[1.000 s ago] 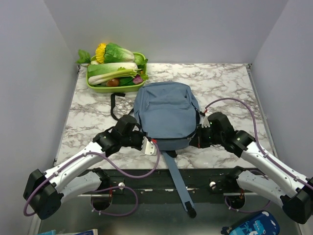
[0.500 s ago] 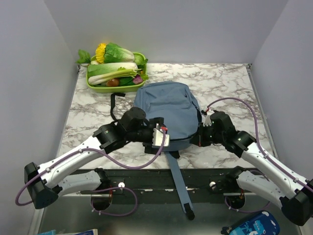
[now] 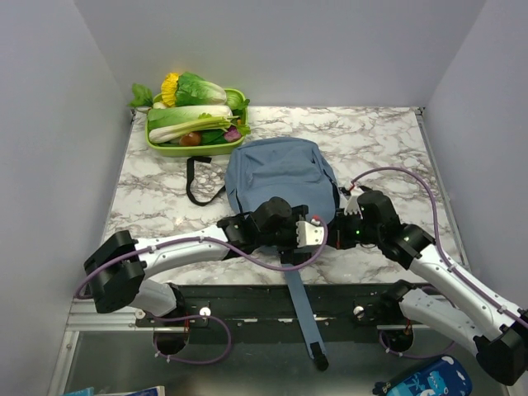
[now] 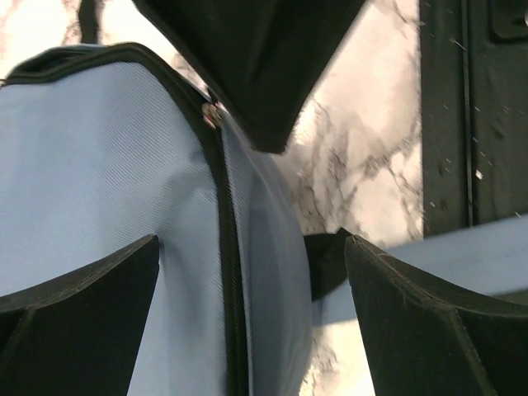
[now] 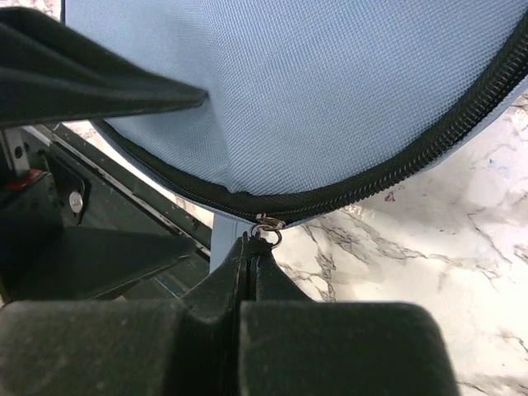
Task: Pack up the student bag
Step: Zip the student bag at the center of the board.
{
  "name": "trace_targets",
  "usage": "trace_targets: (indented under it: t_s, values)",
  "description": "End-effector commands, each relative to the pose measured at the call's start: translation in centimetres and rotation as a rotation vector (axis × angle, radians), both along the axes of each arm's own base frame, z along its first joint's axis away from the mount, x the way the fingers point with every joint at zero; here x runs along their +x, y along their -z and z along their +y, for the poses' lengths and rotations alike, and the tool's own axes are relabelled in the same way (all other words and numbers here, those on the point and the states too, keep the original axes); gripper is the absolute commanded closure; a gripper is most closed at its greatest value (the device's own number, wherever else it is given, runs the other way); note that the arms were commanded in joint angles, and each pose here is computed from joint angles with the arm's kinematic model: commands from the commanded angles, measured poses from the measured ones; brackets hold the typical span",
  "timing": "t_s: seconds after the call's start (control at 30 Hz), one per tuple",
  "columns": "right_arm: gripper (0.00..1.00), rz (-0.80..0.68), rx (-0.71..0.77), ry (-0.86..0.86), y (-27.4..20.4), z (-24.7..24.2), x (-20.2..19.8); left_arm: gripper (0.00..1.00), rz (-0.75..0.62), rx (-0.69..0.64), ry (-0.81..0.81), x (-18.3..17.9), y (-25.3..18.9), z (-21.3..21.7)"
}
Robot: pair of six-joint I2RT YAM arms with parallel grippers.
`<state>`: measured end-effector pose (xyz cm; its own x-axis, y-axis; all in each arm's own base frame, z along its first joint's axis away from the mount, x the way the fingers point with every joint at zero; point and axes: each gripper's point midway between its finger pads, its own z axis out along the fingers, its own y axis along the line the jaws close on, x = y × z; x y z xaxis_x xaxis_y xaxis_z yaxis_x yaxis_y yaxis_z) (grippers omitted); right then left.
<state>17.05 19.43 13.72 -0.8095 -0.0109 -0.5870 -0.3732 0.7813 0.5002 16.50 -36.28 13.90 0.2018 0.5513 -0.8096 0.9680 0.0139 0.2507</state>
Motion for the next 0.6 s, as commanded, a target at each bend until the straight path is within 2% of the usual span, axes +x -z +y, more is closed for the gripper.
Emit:
trace_targets:
  t_s: [0.0, 0.13, 0.2, 0.23, 0.27, 0.33, 0.37, 0.47, 0.57]
  values:
    - [0.99, -0.026, 0.103, -0.051, -1.7, 1.4, -0.4, 0.01, -0.079, -0.116, -0.118, 2.9, -2.7, -2.6]
    - [1.0, -0.018, 0.13, -0.077, -1.9, 1.9, -0.7, 0.01, -0.1, -0.115, -0.094, 2.4, -2.0, -3.3]
    - [1.0, -0.011, 0.15, -0.095, -2.2, 2.2, -1.0, 0.1, -0.102, -0.101, -0.057, 1.7, -1.2, -3.3]
    - [1.0, -0.011, 0.154, -0.097, -2.2, 2.3, -1.0, 0.17, -0.102, -0.101, -0.047, 1.5, -1.1, -3.3]
    - [0.99, -0.011, 0.153, -0.094, -2.2, 2.3, -1.0, 0.34, -0.094, -0.099, -0.019, 0.9, -0.8, -3.4]
    - [0.99, -0.015, 0.141, -0.065, -2.0, 1.9, -0.7, 0.6, -0.11, -0.067, 0.045, 0.0, -0.1, -3.2]
    - [0.99, -0.021, 0.133, -0.053, -2.1, 1.7, -0.5, 0.78, -0.111, -0.058, 0.081, -0.5, 0.0, -3.1]
    - [1.0, -0.028, 0.06, 0.001, -1.8, 0.6, 0.3, 0.97, -0.127, 0.012, 0.149, -1.4, 0.8, -1.9]
    - [1.0, -0.025, 0.005, 0.026, -1.5, -0.1, 0.8, 1.0, -0.114, 0.083, 0.235, -2.9, 1.7, -0.2]
